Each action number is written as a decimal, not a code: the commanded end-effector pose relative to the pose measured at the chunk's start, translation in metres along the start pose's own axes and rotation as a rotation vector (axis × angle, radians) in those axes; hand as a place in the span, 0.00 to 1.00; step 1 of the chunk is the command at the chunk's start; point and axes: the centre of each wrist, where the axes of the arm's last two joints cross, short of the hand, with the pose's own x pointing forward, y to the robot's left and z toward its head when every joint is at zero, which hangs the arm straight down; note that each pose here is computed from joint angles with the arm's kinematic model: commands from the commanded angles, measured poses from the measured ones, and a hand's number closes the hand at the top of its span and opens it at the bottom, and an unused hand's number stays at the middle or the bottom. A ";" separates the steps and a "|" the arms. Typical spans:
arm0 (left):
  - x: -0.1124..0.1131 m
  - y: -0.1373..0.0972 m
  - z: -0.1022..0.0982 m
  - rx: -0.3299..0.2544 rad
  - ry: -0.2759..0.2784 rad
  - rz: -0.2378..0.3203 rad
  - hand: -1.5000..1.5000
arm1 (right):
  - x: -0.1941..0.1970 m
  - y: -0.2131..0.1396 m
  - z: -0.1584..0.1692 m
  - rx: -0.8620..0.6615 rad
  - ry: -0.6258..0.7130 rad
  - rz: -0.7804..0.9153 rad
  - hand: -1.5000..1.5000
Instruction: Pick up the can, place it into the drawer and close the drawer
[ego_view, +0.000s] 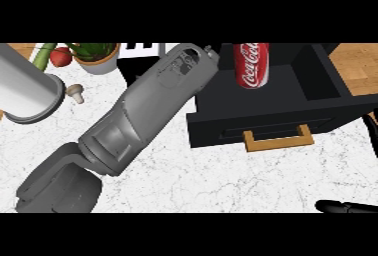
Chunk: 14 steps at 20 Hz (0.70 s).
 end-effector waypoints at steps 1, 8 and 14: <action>-0.018 0.002 0.001 0.013 -0.004 -0.036 1.00 | -0.002 0.002 0.013 0.007 0.003 -0.005 0.00; -0.029 0.002 0.003 0.068 0.001 -0.077 0.00 | 0.007 0.004 -0.003 0.036 -0.029 0.010 0.00; -0.046 0.003 0.007 0.095 0.011 -0.070 0.00 | 0.007 0.006 -0.001 0.034 -0.025 0.004 0.00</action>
